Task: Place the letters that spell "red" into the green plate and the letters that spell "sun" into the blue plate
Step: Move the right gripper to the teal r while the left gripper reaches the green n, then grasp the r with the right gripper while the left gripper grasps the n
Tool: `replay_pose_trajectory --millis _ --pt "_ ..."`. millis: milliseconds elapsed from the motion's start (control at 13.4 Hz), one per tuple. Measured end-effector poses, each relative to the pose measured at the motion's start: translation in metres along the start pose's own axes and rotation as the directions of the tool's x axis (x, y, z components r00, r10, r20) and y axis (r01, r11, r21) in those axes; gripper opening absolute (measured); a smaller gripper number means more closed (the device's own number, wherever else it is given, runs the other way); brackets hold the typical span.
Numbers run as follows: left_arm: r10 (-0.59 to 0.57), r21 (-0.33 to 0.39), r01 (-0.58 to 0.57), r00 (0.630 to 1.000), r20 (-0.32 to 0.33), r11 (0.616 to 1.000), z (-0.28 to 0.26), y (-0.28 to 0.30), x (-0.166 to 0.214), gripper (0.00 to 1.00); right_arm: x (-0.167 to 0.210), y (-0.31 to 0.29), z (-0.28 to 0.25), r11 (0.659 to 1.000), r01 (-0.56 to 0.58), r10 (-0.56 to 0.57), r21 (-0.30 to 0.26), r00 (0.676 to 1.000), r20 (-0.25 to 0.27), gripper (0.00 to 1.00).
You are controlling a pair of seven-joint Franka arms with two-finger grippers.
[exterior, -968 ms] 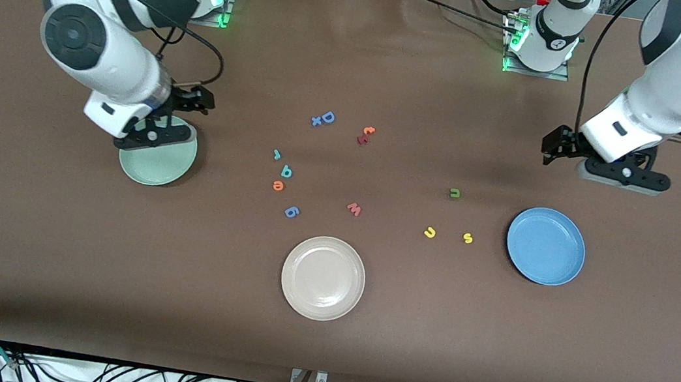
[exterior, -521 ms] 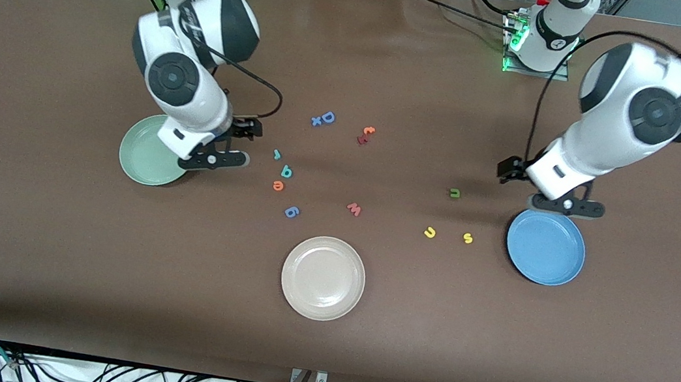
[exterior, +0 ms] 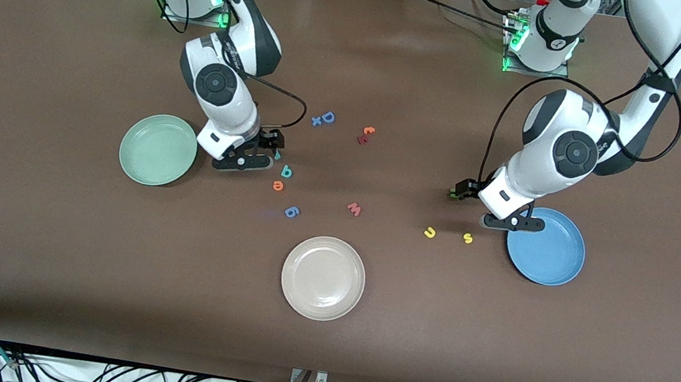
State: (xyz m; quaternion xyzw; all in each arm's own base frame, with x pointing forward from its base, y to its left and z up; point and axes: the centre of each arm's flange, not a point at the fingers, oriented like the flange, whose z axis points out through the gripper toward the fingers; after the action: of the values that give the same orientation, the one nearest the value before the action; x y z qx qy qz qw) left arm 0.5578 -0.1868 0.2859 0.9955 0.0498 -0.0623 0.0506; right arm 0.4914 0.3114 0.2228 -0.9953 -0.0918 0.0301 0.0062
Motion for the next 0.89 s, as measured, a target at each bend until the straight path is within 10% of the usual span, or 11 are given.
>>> replay_pose_trajectory --millis 447,894 --pt "-0.131 -0.054 0.133 0.990 0.044 0.990 0.052 0.005 -0.012 0.95 -0.006 -0.013 0.047 1.000 0.000 0.000 0.002 1.000 -0.003 0.99" --pt "-0.106 -0.012 0.107 0.992 0.072 0.994 0.112 0.010 -0.035 0.89 -0.012 -0.028 0.049 1.000 0.024 -0.024 0.000 1.000 -0.002 0.74"
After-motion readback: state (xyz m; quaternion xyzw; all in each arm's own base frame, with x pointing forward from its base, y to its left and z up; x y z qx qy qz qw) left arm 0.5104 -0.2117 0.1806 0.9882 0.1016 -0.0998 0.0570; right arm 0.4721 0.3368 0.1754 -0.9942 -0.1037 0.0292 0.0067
